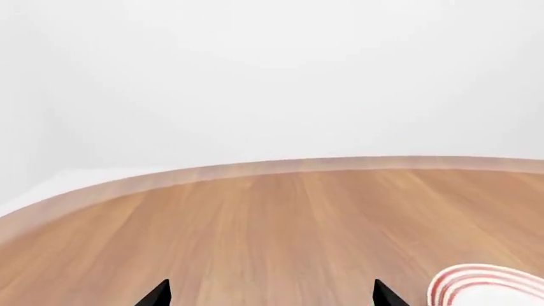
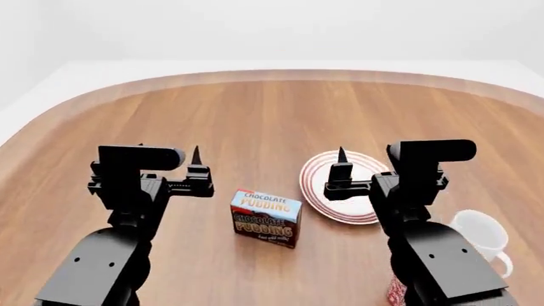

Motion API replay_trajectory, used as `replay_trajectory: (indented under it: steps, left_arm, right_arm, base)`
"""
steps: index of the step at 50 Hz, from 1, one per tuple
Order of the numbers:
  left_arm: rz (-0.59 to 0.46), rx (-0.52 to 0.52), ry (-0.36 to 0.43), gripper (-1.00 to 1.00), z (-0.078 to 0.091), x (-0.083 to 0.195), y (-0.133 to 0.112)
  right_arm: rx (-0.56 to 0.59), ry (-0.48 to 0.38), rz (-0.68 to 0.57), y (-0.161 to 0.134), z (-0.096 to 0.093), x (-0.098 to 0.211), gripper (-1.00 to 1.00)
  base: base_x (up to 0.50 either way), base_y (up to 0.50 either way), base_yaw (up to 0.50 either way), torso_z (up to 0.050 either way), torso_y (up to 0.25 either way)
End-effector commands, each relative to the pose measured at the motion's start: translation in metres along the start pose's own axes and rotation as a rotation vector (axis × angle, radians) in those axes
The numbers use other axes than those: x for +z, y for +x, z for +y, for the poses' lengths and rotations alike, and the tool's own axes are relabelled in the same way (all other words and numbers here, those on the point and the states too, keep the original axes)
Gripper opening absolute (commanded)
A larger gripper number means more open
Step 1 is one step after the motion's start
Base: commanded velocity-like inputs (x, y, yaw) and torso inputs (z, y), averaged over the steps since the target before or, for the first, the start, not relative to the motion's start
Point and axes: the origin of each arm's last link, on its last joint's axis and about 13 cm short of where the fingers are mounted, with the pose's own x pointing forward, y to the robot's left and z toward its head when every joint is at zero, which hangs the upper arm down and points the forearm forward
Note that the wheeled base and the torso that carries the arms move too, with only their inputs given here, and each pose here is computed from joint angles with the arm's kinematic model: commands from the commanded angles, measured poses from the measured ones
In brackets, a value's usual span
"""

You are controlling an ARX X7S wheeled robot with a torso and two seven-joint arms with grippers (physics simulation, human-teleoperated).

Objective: Put the chocolate pudding to the right of the plate.

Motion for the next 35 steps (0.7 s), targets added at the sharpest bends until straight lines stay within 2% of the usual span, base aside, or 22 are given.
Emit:
replay_trajectory:
  steps: [1, 35]
  left_arm:
    - [0.000, 0.002, -0.003, 1.00, 0.0018, -0.0002, 0.0004]
    - [0.001, 0.011, 0.004, 1.00, 0.0032, -0.0012, 0.0011]
  right_arm:
    - [0.005, 0.001, 0.005, 0.0009, -0.0001, 0.0015, 1.00]
    - [0.016, 0.005, 0.023, 0.0034, -0.0002, -0.0022, 1.00]
  base:
    - [0.50, 0.00, 0.00, 0.000, 0.000]
    - [0.50, 0.00, 0.00, 0.000, 0.001]
